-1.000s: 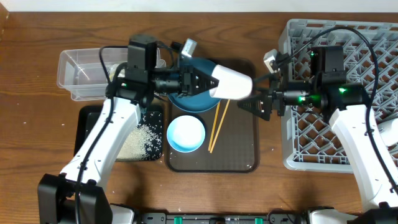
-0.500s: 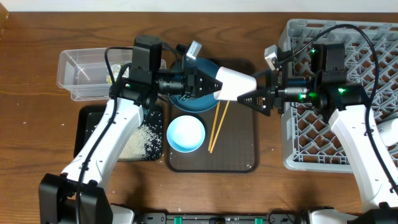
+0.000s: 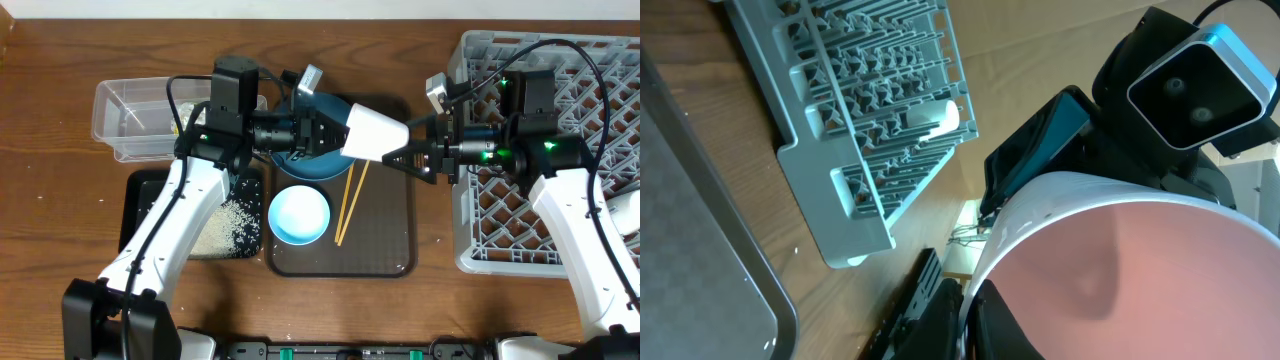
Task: Sort waste into correct bins and load items into the dishwasher rack
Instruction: 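Hand the pink cup from the left gripper to the right gripper, then carry the pink cup into the dish rack with the right gripper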
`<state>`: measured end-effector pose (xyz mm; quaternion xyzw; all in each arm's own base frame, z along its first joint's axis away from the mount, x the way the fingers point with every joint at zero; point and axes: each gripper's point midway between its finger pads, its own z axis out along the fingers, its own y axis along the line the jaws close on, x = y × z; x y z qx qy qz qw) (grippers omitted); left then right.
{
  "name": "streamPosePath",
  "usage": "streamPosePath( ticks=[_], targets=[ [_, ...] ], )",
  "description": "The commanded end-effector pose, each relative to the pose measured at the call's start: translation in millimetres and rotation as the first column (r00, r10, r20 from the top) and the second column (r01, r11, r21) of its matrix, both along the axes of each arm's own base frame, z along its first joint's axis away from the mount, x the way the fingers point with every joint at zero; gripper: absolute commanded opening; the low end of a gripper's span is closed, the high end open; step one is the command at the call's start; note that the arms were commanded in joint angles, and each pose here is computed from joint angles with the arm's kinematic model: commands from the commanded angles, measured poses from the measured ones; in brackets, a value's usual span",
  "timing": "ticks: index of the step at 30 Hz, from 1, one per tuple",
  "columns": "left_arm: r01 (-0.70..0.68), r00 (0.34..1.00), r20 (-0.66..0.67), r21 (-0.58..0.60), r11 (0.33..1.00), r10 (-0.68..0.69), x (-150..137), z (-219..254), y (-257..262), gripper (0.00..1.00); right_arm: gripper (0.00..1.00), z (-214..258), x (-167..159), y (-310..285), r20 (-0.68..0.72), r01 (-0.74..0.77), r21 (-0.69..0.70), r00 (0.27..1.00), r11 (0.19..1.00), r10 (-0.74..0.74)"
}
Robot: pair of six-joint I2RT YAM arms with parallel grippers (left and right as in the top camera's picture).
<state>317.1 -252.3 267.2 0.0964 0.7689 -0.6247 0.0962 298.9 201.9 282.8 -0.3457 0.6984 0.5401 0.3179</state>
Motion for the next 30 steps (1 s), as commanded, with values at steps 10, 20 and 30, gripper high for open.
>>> streamPosePath(
  ticks=[10,20,30],
  targets=[
    [-0.249,0.965,0.09,0.6,0.76,0.246,15.5,-112.5,64.7,0.5,0.13,-64.2,30.1,-38.0,-0.09,0.289,-0.38,0.934,0.879,-0.347],
    [-0.339,0.919,0.129,0.742,0.578,0.373,-1.8,-106.6,139.5,0.51,0.01,-64.7,48.6,-195.5,0.041,0.651,-0.68,0.492,0.336,-0.87],
    [-0.512,0.846,0.309,0.697,0.501,0.435,-12.4,-55.8,169.8,0.52,0.01,-26.2,20.4,-358.9,0.21,0.703,-0.68,-0.083,-0.206,-0.974]
  ],
)
